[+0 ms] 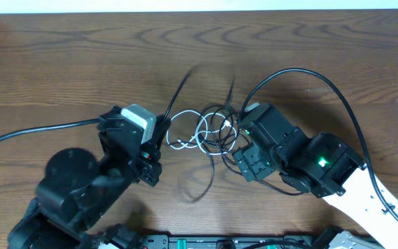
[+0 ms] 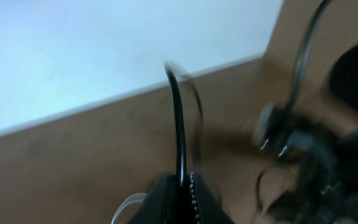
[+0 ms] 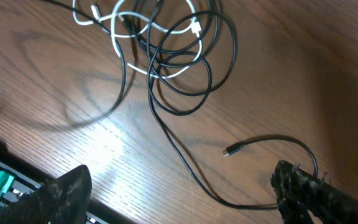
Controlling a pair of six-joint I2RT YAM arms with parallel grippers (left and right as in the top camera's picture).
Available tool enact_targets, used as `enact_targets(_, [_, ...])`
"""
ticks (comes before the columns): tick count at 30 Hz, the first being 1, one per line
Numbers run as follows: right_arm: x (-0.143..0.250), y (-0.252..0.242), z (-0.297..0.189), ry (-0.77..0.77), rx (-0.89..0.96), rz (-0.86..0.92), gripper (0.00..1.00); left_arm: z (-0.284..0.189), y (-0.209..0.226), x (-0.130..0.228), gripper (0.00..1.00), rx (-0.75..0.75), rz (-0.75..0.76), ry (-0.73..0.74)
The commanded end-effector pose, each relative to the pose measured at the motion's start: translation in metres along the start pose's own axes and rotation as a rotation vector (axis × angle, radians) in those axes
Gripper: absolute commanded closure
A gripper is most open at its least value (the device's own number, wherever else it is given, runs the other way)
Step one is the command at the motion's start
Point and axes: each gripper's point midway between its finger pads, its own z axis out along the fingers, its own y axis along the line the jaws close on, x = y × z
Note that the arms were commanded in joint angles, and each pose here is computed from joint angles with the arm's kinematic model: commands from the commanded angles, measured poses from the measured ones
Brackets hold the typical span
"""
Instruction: Untangle cables
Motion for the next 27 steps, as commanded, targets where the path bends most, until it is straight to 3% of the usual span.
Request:
enact_targets(1, [-0.001, 0.000, -0.002, -0.008, 0.002, -0.011, 0.09, 0.009, 0.017, 0.022, 0.93, -0.088, 0.003, 0.094])
enact_targets(2, [-0.001, 0.000, -0.001, -0.008, 0.001, -0.011, 0.09, 0.011, 0.017, 0.029, 0.91, -0.090, 0.001, 0.128])
enact_targets(5, [-0.001, 0.000, -0.001, -0.008, 0.001, -0.003, 0.06, 0.018, 0.019, 0.045, 0.45, -0.095, -0.003, 0.205])
enact_targets(8, [-0.002, -0.001, -0.001, -0.008, 0.007, -0.004, 0.01, 0.026, 0.021, 0.058, 0.17, -0.099, -0.006, 0.273])
enact_targets(13, [-0.011, -0.008, 0.015, -0.018, 0.072, 0.004, 0.01, 0.032, 0.035, 0.076, 0.17, -0.180, -0.021, 0.364])
enact_targets(18, [-0.026, -0.004, 0.061, -0.015, 0.079, 0.163, 0.01, 0.030, 0.036, 0.089, 0.21, -0.200, -0.068, 0.417])
enact_targets(23, [-0.031, 0.022, 0.119, 0.061, -0.009, 0.187, 0.01, 0.019, 0.036, 0.100, 0.22, -0.209, -0.093, 0.463])
enact_targets(27, [-0.027, 0.049, 0.157, 0.132, -0.127, 0.110, 0.01, 0.007, 0.033, 0.106, 0.22, -0.215, -0.163, 0.470])
